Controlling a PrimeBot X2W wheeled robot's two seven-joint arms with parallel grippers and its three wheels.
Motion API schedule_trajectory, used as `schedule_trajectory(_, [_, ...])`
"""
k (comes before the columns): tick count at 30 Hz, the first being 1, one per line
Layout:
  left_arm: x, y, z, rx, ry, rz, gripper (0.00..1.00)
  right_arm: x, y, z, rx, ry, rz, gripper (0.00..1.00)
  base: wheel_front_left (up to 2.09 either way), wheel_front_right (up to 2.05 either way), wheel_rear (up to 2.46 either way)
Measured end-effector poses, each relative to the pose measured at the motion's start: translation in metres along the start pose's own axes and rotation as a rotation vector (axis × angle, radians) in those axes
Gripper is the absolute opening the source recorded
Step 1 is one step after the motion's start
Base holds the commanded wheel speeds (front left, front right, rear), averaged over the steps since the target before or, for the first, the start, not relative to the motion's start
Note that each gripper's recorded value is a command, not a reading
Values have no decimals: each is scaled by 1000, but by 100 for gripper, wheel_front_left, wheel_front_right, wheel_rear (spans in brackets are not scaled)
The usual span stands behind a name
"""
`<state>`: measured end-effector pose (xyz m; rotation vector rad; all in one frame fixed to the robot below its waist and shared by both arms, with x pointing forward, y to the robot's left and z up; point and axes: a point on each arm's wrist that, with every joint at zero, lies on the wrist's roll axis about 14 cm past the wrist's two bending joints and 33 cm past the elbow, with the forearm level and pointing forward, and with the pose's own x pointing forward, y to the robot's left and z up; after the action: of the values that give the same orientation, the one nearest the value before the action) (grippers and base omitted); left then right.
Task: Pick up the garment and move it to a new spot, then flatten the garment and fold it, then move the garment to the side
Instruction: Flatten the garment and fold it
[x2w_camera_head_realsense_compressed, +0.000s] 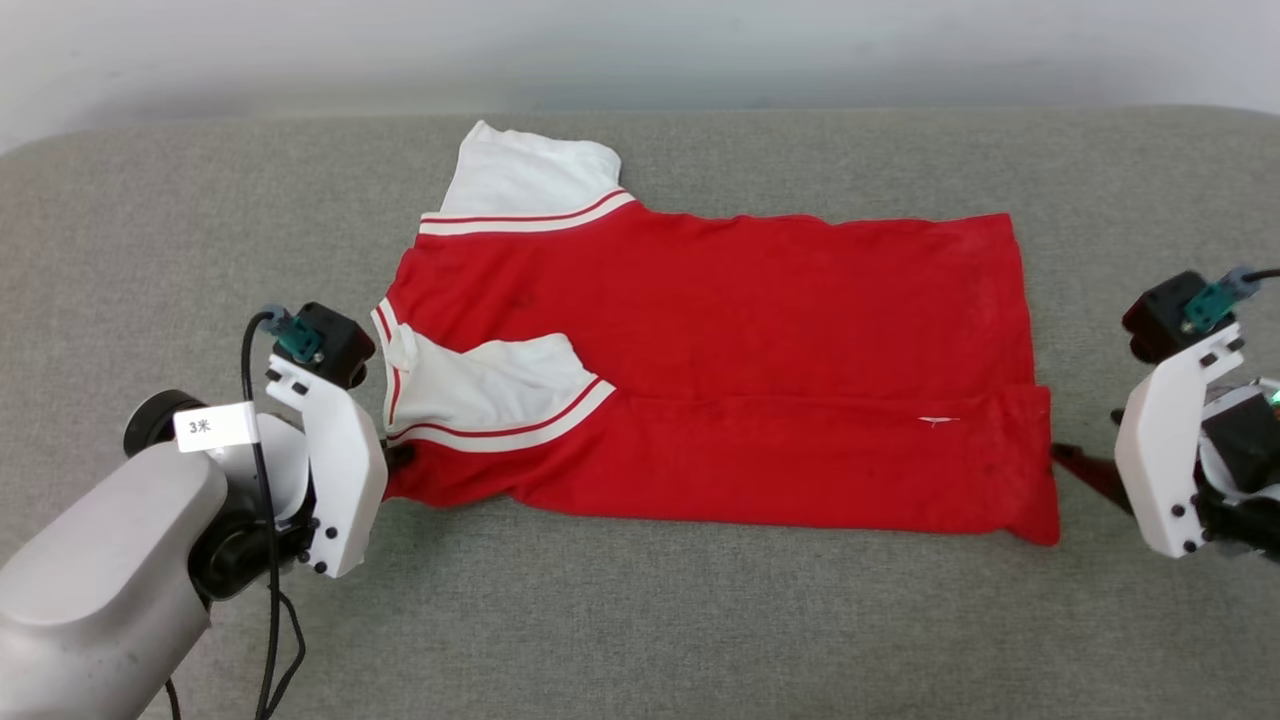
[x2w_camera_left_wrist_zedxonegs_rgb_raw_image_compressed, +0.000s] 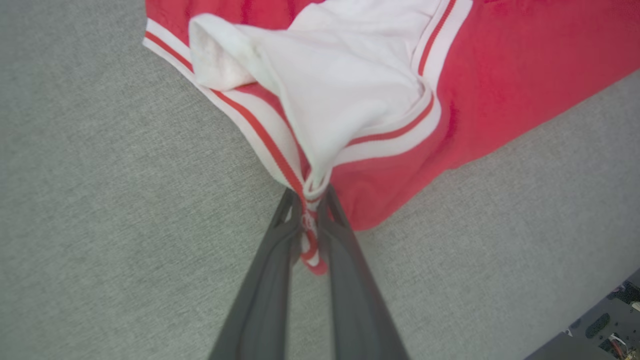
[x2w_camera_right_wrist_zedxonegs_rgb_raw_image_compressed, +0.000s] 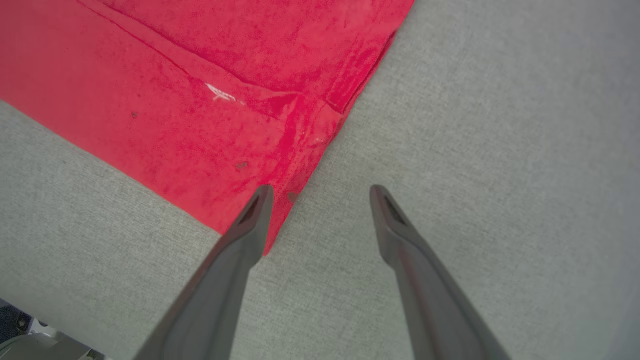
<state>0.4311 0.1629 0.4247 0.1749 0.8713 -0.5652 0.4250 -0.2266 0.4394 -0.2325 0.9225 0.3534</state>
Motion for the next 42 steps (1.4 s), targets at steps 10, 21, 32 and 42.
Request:
schedule_trajectory(10, [11,2,-4,-6,2,-8,0,45,30,-56,38,191,80,100,0,0,0])
schedule_trajectory(21, [11,4,-6,-23,-8,-1,0,51,35,-61,60,149,86,0,0,0,0])
schedule_trajectory(32, [-19,0,-5,-30,-93,20,0,17,28,-27,89,-71,77,0,0,0,0])
schedule_trajectory(42, [-51,-19,-31,-50,-124,29,0,-24,26,-38,87,-139,77,0,0,0,0])
